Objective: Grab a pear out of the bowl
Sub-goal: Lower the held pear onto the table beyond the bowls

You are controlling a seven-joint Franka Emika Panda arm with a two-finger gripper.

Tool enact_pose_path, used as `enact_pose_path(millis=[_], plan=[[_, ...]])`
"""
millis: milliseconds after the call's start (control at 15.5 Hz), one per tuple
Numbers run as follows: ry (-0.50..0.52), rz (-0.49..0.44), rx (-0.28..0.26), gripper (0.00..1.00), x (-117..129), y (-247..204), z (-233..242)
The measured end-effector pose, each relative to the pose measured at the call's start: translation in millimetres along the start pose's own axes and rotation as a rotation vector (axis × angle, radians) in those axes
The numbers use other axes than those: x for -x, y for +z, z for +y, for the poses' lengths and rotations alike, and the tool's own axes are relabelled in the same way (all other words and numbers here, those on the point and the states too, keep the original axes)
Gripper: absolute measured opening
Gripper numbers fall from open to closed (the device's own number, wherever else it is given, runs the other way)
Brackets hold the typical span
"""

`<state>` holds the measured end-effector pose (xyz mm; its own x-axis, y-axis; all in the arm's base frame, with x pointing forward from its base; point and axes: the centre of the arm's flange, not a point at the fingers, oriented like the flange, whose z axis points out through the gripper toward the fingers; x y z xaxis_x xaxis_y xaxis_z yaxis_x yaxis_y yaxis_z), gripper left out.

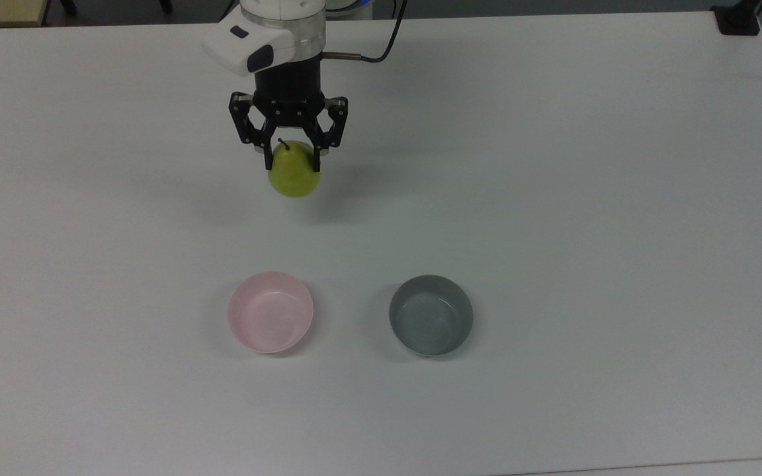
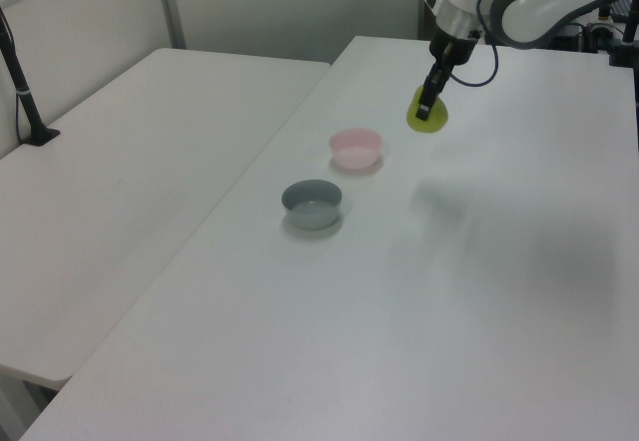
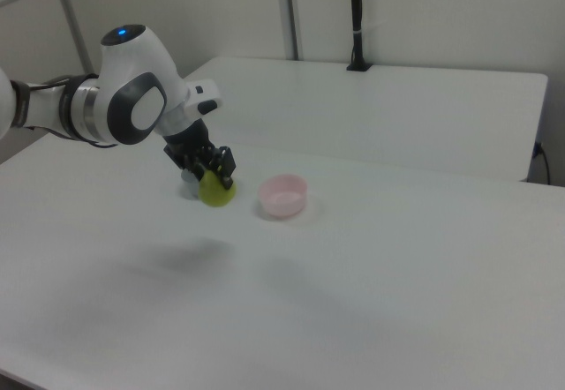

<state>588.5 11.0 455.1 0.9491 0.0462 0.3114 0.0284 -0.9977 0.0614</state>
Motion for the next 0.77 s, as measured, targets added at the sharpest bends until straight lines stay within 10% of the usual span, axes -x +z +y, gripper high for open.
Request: enact_pose_path(millis=[773], plan=[[-0.088, -0.203, -0.010, 0.62, 34.0, 105.6, -44.7]])
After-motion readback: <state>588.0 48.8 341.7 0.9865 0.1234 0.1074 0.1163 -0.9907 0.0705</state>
